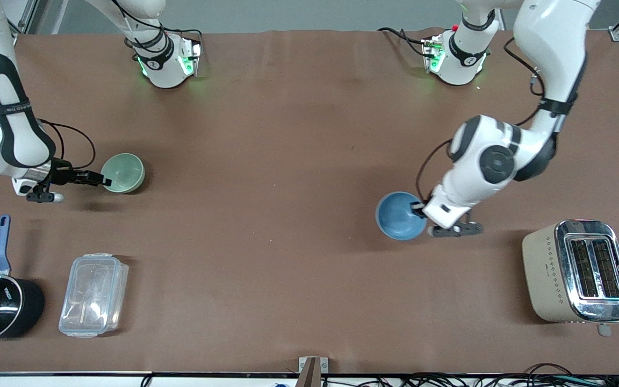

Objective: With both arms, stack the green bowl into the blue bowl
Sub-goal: 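Grasp the green bowl with the right gripper while the left gripper grasps the blue bowl, then carry the blue bowl with the left gripper toward the green bowl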

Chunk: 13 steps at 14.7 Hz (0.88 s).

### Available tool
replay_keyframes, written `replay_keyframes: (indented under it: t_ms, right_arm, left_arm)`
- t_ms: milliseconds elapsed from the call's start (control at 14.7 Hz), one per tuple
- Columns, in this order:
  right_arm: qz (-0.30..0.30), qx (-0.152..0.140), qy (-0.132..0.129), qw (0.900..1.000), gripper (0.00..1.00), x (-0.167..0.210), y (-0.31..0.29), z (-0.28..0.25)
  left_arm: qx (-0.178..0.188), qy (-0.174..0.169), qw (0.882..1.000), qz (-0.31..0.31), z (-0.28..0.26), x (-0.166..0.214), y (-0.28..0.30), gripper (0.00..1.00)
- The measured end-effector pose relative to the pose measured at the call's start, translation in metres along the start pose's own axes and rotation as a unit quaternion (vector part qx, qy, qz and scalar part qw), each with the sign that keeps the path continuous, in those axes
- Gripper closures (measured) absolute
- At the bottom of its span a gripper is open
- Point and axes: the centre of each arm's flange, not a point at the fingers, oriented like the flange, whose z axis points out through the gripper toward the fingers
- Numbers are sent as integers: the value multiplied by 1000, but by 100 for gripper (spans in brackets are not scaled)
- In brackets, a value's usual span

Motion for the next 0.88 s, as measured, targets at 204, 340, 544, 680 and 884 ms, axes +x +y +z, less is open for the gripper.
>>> replay_keyframes:
  t_ms: [204,340,544,680,884]
  right_arm:
    - [0,4,-3,1000,75,0,-2,1]
    - [0,7,-5,1000,92,-1,-3,3]
    - [-2,8,-6,1000,92,0,-6,4]
    - [-2,10,-9,1000,92,0,-9,5]
    - [14,8,-9,1000,92,7,-33,-1]
  left_arm:
    - [-7,-11,1000,-29,19,-36,77,95]
    - [-16,-17,999,-49,39,-55,124,95]
    - [-22,-5,998,-58,70,-74,170,95]
    - [-26,10,998,-62,88,-80,187,95]
    - [-42,17,997,-62,106,-84,201,95]
